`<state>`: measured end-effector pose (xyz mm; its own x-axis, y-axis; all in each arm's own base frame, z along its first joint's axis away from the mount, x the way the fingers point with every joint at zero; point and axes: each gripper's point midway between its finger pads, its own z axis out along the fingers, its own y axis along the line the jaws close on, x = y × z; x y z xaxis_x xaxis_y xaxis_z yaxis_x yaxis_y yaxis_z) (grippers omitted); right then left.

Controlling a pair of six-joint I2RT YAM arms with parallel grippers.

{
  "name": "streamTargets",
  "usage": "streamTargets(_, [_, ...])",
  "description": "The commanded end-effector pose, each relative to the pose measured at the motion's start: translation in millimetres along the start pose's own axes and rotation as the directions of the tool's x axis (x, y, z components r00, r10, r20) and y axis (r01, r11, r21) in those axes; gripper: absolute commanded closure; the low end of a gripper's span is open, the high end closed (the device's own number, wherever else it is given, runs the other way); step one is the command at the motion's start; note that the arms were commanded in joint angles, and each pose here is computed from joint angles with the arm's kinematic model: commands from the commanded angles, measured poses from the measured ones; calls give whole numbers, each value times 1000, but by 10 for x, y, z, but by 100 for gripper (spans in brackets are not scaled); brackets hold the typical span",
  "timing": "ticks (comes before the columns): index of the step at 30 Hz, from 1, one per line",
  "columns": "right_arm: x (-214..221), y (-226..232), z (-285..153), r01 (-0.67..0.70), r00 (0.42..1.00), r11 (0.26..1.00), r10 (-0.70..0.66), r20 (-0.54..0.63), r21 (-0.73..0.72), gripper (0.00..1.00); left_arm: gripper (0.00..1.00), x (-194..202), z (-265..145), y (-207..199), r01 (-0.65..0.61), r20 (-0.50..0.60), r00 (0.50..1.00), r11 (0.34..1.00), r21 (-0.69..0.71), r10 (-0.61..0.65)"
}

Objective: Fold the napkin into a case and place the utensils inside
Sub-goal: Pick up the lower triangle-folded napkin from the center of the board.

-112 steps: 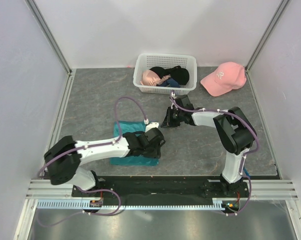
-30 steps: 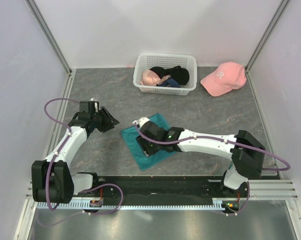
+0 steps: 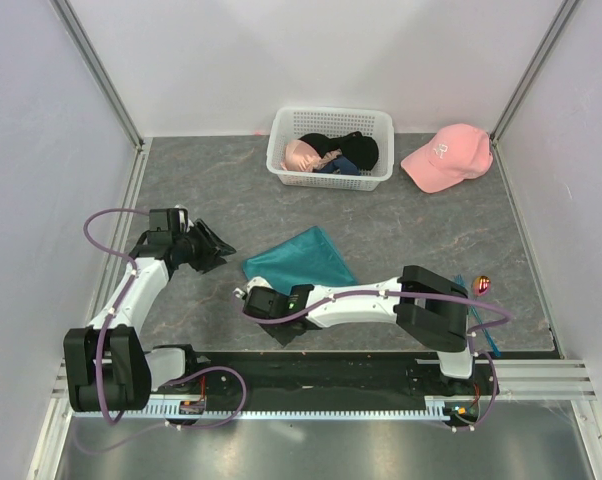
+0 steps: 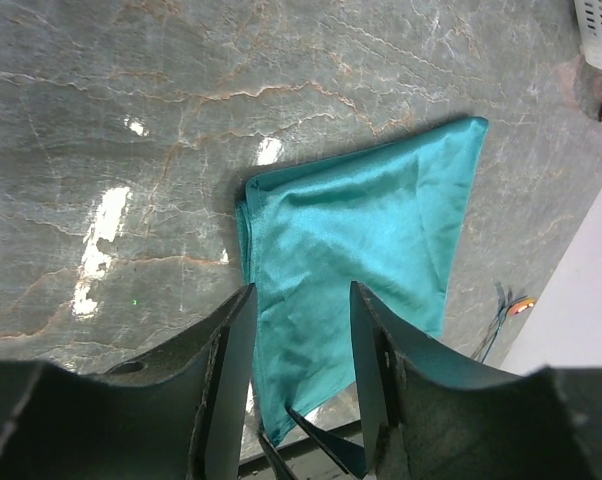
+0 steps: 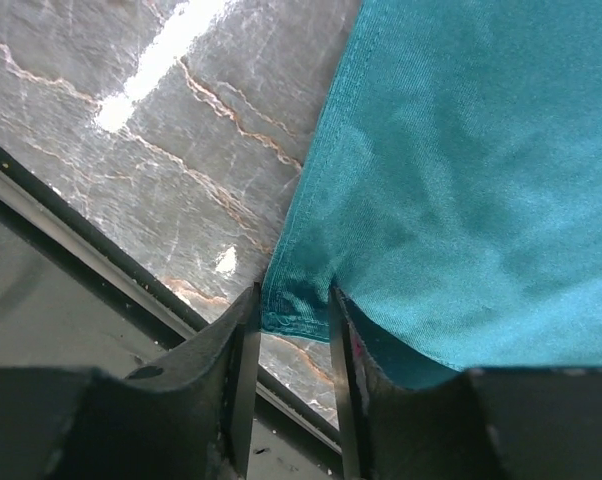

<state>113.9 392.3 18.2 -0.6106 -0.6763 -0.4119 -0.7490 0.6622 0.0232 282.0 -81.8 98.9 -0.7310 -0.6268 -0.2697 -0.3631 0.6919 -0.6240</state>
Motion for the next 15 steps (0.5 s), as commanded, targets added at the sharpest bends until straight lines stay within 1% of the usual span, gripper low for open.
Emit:
streamTargets(1, [108, -104, 121, 9, 1000, 996, -7, -24, 91, 62, 49, -66, -29, -74, -5, 27, 1000, 999, 40, 4])
streamTargets(2, [150, -121, 149, 19, 999, 994, -15, -38, 106, 63, 48, -67, -27, -73, -6, 29, 1000, 999, 41, 5])
streamTargets(4, [194, -160, 173, 29, 998, 991, -22, -56, 133, 70, 46, -64, -20, -61, -5, 30, 1000, 999, 36, 4])
streamTargets(6, [224, -224, 177, 31, 998, 985, -22, -56, 169, 79, 43, -65, -12, -41, -1, 31, 1000, 999, 32, 0])
streamTargets(8, [164, -210, 150, 21, 999, 986, -15, -36, 167, 82, 38, -50, 15, -10, 1, 24, 1000, 1000, 24, -1])
streamTargets(9, [128, -189, 131, 16, 1000, 987, -11, -27, 160, 87, 36, -51, 24, -12, -1, 22, 1000, 1000, 26, 0])
streamTargets(11, [16, -120, 70, -4, 1000, 992, 3, 8, 122, 92, 35, -11, 87, 19, -2, -12, 1000, 1000, 23, 3])
streamTargets(13, [-88, -48, 15, -55, 998, 997, 54, 25, 50, 100, 35, 23, 130, 45, 2, -42, 999, 1000, 19, -2])
streamTargets(14, [-193, -6, -55, -78, 995, 997, 77, 58, 12, 100, 35, 50, 178, 79, 7, -61, 998, 1000, 11, -6])
streamTargets(15, [-220, 22, -89, -106, 993, 994, 107, 59, -23, 100, 35, 57, 197, 83, 6, -68, 998, 1000, 13, -5])
